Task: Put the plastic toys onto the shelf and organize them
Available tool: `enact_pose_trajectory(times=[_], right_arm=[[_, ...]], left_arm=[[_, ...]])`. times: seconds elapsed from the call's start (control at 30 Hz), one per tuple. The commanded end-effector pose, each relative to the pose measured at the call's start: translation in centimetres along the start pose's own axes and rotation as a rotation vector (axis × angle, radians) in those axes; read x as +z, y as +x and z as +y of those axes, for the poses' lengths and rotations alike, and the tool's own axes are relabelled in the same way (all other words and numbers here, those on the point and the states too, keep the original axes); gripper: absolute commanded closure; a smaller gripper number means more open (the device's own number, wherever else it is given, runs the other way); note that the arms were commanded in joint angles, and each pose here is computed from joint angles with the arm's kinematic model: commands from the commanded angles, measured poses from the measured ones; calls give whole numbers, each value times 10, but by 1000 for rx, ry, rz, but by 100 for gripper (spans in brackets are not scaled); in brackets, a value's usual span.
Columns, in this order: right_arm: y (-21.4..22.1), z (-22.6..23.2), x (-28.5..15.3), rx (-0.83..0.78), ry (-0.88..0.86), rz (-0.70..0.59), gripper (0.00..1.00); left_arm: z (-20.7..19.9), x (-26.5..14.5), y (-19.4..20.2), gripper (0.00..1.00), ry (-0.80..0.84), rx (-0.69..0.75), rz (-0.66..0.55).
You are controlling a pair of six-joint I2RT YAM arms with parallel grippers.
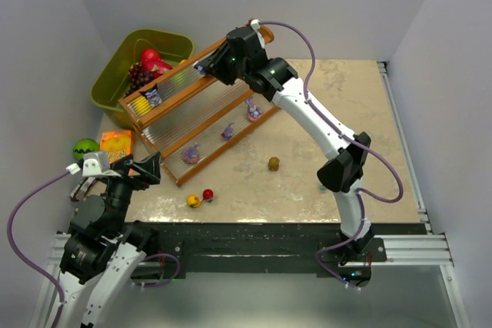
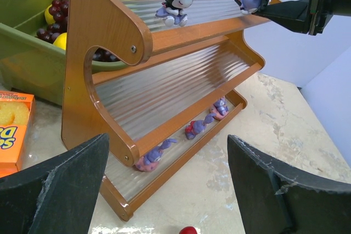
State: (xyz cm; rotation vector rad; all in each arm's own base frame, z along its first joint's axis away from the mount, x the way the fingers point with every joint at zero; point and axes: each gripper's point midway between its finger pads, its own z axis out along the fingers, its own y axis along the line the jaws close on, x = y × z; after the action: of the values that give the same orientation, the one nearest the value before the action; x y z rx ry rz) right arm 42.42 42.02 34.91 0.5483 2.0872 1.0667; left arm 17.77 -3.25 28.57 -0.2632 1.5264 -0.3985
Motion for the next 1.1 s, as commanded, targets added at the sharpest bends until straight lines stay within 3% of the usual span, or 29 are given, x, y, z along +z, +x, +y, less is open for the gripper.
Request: enact_pose_trajectory(times=[0.0, 0.27, 0.5, 1.07], right_arm=[[-13, 24, -4, 22, -70, -55, 100], [-10, 21, -1, 25, -63, -45, 100], [-10, 20, -1, 25, -59, -43, 89], [-9, 15, 3, 16, -33, -49, 77]], left_arm=[[0, -1, -8, 8, -2, -26, -39], [0, -2, -8, 8, 0, -26, -40], [0, -2, -9, 8, 0, -27, -43], [1, -3, -9, 7, -5, -32, -48]])
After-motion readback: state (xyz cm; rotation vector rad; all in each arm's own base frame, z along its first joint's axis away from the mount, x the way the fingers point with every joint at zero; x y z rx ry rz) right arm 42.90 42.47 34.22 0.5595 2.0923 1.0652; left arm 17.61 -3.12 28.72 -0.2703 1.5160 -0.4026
